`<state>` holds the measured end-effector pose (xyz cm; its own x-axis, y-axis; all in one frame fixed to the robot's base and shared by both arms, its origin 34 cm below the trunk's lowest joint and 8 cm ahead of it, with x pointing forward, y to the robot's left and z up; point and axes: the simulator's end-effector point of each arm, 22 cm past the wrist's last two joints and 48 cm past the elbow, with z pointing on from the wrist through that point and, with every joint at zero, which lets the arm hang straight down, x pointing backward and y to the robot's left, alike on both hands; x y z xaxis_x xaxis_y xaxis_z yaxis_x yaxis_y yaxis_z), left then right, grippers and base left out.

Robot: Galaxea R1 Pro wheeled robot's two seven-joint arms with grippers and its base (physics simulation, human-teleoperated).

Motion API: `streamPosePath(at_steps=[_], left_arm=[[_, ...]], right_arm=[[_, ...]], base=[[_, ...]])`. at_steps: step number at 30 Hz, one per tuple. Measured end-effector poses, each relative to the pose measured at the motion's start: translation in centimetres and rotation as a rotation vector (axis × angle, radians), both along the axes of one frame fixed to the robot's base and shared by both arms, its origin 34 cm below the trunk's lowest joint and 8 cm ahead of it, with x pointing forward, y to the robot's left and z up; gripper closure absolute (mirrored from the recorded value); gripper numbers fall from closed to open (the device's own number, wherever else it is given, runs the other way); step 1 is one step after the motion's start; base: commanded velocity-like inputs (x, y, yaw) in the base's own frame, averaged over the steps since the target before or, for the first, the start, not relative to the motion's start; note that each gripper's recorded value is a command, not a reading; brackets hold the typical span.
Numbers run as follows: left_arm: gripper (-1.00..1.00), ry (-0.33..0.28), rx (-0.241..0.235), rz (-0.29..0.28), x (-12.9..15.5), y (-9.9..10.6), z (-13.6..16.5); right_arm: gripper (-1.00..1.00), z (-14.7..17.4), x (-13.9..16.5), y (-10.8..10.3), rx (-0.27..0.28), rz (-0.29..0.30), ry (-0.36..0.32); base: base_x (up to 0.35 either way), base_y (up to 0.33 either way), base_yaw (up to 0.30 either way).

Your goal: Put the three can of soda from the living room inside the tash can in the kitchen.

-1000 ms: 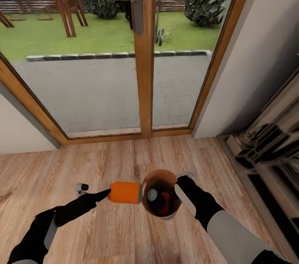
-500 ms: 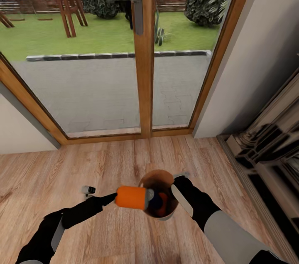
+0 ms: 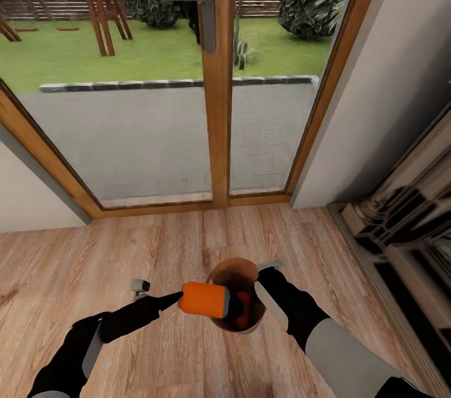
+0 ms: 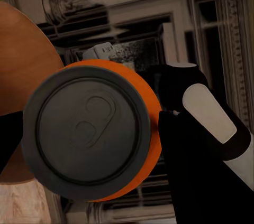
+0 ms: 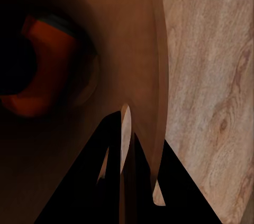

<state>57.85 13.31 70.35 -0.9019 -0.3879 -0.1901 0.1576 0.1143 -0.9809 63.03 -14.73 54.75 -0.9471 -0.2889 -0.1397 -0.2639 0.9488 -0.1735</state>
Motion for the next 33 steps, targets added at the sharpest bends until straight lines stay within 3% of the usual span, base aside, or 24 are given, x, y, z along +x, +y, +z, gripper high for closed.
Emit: streamPosePath(at_steps=[9,13,21,25,33], left_arm=[[1.0,-0.035,0.029,0.0,0.8,0.1,0.6],[1.0,-0.032,0.067,0.008,1.2,0.1,0.1],[1.0,-0.021,0.097,-0.012,1.3,-3.1,-0.6],[1.0,-0.017,0.143,-0.014,1.6,-3.6,-1.3],[1.0,-0.028,0.176,-0.029,1.7,-4.0,-1.4]], right_arm=[[1.0,0.0,0.0,0.3,0.002,0.002,0.0],[1.0,0.0,-0.1,0.4,0.003,0.003,0.001],[1.0,0.0,0.0,0.4,0.003,0.003,0.001],[1.0,0.0,-0.1,0.4,0.002,0.004,0.001],[1.0,0.1,0.0,0.4,0.0,0.001,-0.001]], base=[[0.0,0.0,0.0],[0.0,0.0,0.0],[0.0,0.0,0.0],[0.0,0.0,0.0],[0.0,0.0,0.0]])
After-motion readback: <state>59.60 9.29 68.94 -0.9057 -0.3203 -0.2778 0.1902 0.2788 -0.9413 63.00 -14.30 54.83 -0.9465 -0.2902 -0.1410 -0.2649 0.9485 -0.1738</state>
